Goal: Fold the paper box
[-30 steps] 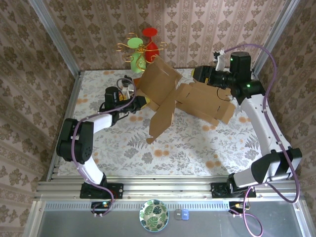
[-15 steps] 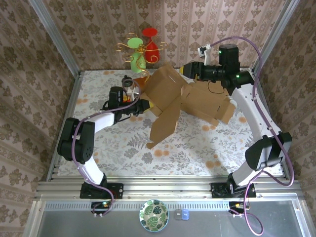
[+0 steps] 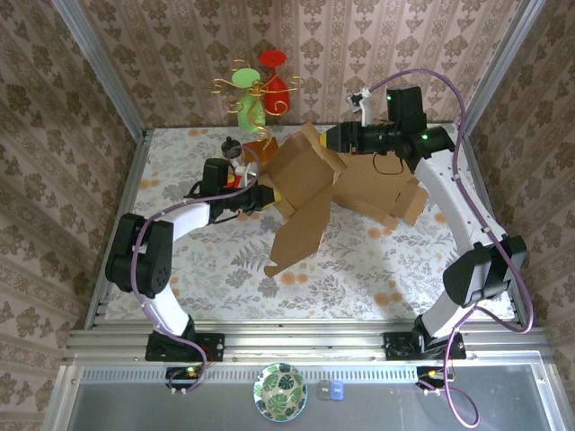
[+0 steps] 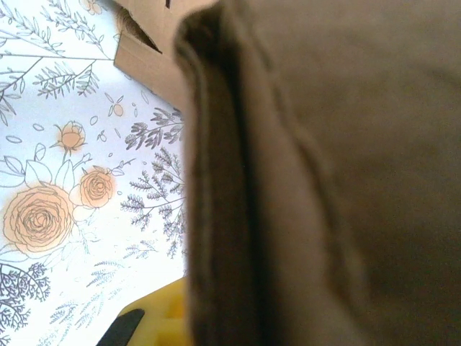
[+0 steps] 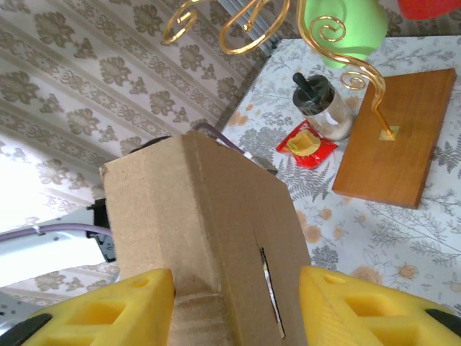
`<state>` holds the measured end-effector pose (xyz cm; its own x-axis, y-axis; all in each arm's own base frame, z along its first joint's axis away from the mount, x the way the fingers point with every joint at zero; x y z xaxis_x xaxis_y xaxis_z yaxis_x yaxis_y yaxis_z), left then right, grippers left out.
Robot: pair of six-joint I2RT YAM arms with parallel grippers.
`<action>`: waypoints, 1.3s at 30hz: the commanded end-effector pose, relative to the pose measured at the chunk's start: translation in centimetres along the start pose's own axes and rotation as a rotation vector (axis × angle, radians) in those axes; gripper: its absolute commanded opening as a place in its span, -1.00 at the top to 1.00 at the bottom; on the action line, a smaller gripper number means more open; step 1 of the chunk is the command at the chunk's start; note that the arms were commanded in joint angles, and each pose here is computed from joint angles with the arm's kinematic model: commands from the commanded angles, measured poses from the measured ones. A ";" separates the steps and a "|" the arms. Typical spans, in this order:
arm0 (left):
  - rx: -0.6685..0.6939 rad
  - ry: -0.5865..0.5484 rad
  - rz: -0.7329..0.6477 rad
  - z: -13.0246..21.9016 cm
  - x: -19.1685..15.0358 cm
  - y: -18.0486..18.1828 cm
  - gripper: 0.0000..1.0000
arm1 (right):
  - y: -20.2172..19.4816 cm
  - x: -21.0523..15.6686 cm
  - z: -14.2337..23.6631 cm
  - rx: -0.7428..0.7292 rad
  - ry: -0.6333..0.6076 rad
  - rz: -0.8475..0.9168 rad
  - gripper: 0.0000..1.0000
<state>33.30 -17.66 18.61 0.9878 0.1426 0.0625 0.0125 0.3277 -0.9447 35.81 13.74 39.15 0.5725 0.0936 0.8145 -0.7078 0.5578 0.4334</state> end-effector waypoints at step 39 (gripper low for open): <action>0.207 -0.030 -0.051 0.7 -0.9 -3.4 1.00 | 3.2 -3.6 -5.2 -0.766 0.477 0.487 0.27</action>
<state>32.67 -17.94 19.58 0.9836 0.1701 0.0596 -0.0350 0.5043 -0.8628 33.39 19.49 35.85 0.4853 0.6382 0.5977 -0.6100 0.7369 -0.2915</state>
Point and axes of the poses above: each hand's point on the last joint's axis, 136 mm out from that joint toward the fingers, its own z axis back along the fingers, its own y axis along the line the jaws close on, x = y × z, the point moved 10 cm from there along z, back along the fingers, and after that the axes turned 14 degrees about z, right-handed, at the moved point
